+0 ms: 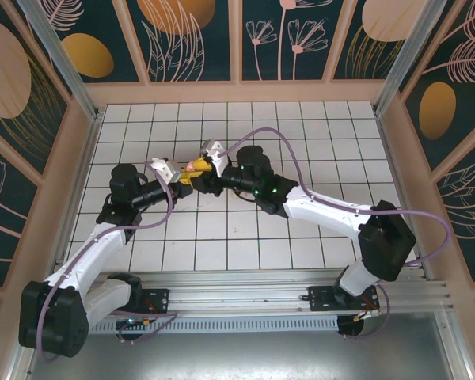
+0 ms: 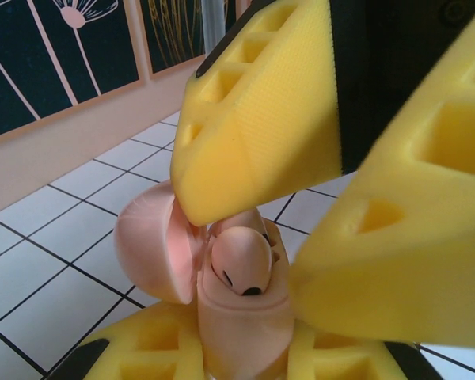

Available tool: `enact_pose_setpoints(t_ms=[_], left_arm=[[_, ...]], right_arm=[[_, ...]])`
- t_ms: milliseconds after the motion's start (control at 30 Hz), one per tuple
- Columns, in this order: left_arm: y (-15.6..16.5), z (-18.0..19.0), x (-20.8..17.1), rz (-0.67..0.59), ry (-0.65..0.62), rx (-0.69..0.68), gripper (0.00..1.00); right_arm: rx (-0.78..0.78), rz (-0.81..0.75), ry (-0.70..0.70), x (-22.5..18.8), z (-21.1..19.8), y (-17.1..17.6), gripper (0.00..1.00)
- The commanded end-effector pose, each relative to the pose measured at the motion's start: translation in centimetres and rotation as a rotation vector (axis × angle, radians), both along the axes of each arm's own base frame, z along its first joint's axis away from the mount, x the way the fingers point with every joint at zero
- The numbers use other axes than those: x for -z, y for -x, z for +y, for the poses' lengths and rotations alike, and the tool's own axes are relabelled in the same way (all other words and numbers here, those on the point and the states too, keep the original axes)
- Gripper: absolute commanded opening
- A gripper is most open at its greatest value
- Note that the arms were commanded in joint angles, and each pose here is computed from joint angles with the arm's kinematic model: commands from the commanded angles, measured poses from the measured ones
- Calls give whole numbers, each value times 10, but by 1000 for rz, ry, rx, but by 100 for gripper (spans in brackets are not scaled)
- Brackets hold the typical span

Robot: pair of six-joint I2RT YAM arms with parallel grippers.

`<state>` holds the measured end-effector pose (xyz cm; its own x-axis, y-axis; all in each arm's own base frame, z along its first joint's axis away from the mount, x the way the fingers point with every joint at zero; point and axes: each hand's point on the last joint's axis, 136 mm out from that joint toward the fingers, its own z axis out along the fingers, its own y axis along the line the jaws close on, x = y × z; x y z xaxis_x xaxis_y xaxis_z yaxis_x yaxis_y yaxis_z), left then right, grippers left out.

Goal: Insert the wireless bluetooth earbuds into the charging case

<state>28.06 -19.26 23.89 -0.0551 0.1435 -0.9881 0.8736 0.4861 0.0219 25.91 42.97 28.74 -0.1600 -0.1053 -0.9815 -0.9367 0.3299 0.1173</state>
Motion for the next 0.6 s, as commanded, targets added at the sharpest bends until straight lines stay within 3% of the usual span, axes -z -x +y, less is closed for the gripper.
enact_pose_setpoints(t_ms=[0,267,567], left_arm=[[10,-7,-12,-65,15,63,4],[25,-16,-15,-72,40,170,4],[41,-27,-26,-88,62,266,4]], right_arm=[[23,-5,-69,-20,-13,-4,44],[-113,22,-195,-52,-53,18,57],[-266,174,-115,-41,-52,18,64]])
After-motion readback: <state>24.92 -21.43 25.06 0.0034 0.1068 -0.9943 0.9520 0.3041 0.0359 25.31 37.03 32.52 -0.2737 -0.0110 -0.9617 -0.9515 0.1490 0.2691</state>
